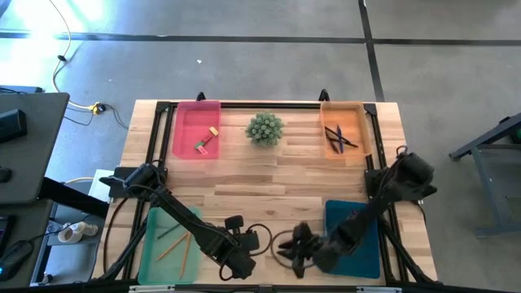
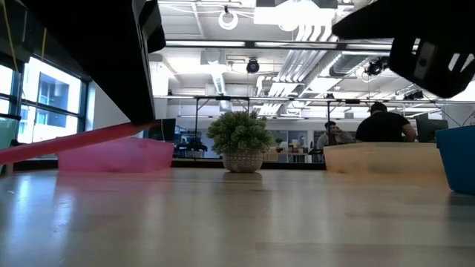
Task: Sort crayons/erasers/pens/pencils in bins
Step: Put the pink pencil into the green bin
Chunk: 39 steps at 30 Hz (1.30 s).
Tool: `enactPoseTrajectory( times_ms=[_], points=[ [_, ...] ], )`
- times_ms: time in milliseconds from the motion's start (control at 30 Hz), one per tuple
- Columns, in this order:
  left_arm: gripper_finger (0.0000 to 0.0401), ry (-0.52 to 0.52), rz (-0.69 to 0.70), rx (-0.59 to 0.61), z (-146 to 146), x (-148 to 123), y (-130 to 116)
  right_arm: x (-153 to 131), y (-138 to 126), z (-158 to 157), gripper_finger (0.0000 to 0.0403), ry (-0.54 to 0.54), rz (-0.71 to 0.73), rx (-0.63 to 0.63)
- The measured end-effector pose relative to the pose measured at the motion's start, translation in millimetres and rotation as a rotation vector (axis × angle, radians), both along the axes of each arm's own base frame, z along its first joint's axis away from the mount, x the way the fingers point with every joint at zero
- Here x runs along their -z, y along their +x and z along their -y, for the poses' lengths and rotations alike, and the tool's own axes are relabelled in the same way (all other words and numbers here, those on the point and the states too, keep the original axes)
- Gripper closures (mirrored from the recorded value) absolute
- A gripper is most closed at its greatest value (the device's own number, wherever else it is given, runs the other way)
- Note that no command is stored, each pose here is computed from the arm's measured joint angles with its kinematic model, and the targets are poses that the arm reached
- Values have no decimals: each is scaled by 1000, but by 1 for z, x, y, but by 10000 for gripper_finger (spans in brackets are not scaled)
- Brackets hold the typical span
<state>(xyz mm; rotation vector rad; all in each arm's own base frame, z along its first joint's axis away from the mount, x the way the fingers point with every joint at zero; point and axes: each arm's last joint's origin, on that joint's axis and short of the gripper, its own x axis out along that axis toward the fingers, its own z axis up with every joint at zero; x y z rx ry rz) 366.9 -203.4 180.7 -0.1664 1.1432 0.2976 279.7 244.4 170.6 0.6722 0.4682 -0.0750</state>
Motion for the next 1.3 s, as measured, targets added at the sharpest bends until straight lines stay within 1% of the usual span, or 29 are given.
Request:
enactPoseTrajectory(
  times_ms=[200, 267, 367, 500, 700, 833, 900, 967, 1067, 1167, 1300],
  points=[
    [401, -3, 2, -11, -2, 0, 1, 20, 20, -20, 304, -67, -16, -28],
    [401, -2, 5, -14, -2, 0, 2, 22, 25, -23, 304, -84, 7, -42],
    [401, -2, 7, -19, -4, 0, 3, 23, 29, -24, 304, -106, 40, -55],
    [401, -3, 7, -21, -5, 0, 3, 32, 33, -20, 304, -151, 21, -58],
    [401, -9, 7, -32, -9, 0, 6, 48, 37, -18, 304, -188, 17, -8],
    [401, -14, 5, -42, -13, 0, 8, 64, 39, -17, 304, -189, 11, 46],
    [401, -12, 6, -39, -14, 0, 9, 68, 40, -17, 304, -178, 29, 66],
    [401, -18, 14, -40, -16, 0, 11, 69, 42, -17, 304, -170, 41, 75],
    [401, -40, 29, -45, -19, -1, 15, 74, 45, -14, 302, -185, 28, 73],
    [401, -54, 53, -52, -21, -2, 19, 76, 48, -9, 291, -168, 25, 96],
    [401, -56, 55, -62, -25, -2, 21, 76, 53, -4, 263, -160, 26, 105]
  ],
)
